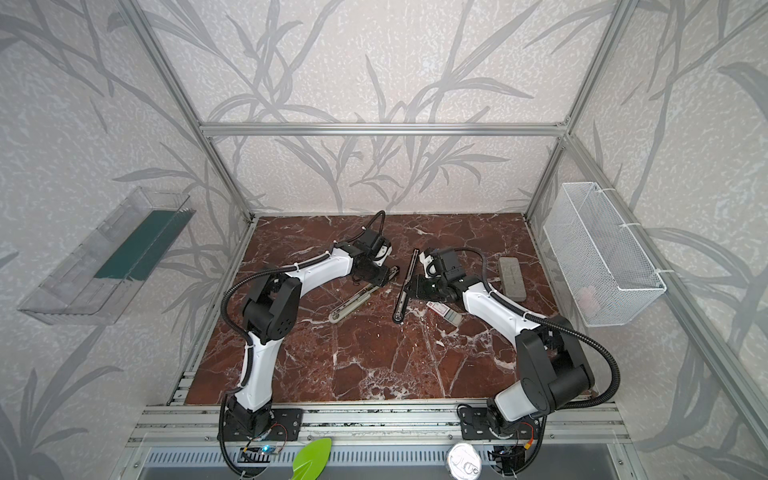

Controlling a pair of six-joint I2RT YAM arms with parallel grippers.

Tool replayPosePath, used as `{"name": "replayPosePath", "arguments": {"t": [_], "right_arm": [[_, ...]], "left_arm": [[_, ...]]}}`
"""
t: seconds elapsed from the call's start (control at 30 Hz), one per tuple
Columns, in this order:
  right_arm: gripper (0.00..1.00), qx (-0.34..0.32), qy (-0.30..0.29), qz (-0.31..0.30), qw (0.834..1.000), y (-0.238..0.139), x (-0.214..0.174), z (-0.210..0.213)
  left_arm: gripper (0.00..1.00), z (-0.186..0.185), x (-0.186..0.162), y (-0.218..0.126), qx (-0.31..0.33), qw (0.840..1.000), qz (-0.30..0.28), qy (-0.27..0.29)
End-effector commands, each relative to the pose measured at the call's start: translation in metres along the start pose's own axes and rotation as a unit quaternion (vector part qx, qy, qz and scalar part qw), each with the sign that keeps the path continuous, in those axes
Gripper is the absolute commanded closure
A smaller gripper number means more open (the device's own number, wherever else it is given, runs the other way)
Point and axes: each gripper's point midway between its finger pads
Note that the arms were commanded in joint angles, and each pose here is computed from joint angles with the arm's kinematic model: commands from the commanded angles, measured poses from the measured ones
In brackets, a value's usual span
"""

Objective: Load the staples into the stapler

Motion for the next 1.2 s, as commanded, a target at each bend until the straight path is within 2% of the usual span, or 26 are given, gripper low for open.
{"name": "replayPosePath", "arguments": {"t": [0.0,0.37,0.57,0.93,1.17], "right_arm": [[0.54,0.015,-0.004,-0.012,1.000,-0.001,0.013,0.010],[0.54,0.019,-0.001,-0.017,1.000,0.013,0.026,0.012],[0.54,0.042,0.011,-0.025,0.999,0.029,0.040,0.018],[0.48,0.146,0.076,-0.058,0.985,0.064,0.075,0.022],[0.41,0.186,0.089,-0.059,0.977,0.083,0.083,0.027]], "left_arm": [[0.53,0.004,-0.005,0.006,0.003,1.000,0.018,0.013],[0.79,0.006,-0.009,0.001,0.009,1.000,0.014,0.023],[1.00,0.005,-0.005,-0.013,0.011,1.000,-0.006,0.028],[1.00,-0.002,0.002,-0.050,0.009,0.997,-0.068,0.037],[1.00,-0.005,0.001,-0.060,0.008,0.996,-0.083,0.043]]}}
Point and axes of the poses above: each gripper's point midway between its finger pads, its own y axis out along the fingers, its own z axis along the line the jaws close on, x = y × z, and after that the axes turned 5 degrees about y, right-handed
